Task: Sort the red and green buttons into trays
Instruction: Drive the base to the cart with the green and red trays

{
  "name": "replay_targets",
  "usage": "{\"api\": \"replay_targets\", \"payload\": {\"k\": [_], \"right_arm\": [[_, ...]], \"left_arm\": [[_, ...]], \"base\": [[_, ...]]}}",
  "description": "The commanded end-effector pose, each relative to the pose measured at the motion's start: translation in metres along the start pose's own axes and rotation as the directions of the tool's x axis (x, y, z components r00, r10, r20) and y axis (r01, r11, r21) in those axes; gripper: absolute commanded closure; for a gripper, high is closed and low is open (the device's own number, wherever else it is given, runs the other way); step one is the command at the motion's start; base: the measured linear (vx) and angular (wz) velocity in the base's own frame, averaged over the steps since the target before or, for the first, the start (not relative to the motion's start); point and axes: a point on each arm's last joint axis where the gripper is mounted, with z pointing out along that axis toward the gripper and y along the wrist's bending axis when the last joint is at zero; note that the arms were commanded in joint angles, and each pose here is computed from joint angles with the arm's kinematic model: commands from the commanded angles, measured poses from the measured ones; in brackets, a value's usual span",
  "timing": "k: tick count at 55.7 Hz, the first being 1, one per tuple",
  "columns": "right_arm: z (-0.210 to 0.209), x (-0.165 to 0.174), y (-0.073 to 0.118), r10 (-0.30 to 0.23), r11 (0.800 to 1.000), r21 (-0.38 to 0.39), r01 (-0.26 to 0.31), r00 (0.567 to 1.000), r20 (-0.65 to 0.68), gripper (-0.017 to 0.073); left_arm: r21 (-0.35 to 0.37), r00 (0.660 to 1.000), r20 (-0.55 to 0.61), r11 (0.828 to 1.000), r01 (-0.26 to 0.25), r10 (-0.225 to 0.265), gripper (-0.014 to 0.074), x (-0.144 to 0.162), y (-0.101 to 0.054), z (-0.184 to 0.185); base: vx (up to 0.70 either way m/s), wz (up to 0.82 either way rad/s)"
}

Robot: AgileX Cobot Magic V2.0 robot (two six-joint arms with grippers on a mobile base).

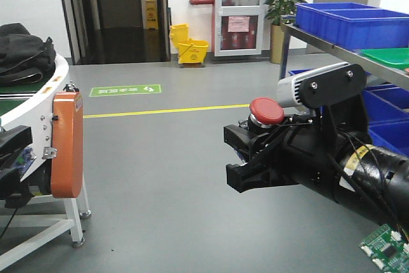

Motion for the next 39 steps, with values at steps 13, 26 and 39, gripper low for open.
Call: {"api": "replay_targets", "payload": {"k": [13, 26, 39], "right_arm": [[-0.0113, -0.029, 0.0, -0.003, 1.0, -0.007, 0.004, 0.987, 0.159, 0.0568], [-0.0113, -0.029, -0.0003, -0.003, 1.0, -0.006, 0.004, 0.987, 0.159, 0.0568], [-0.0113, -0.029, -0.0003, -0.002, 1.0, -0.006, 0.003, 0.987, 0.159, 0.0568]], "left_arm": [[-0.003, 0.99, 0.138, 1.0, 0.009, -0.009, 0.0596, -0.0233, -0.0004, -0.0078], [-0.003, 0.991, 0.137, 1.0, 0.009, -0.009, 0.0596, -0.0231, -0.0004, -0.0075], [-0.003, 0.991, 0.137, 1.0, 0.009, -0.009, 0.0596, -0.0231, -0.0004, -0.0075]], "base": [[0.34, 0.11], [0.4, 0.03], [0.45, 0.01]]}}
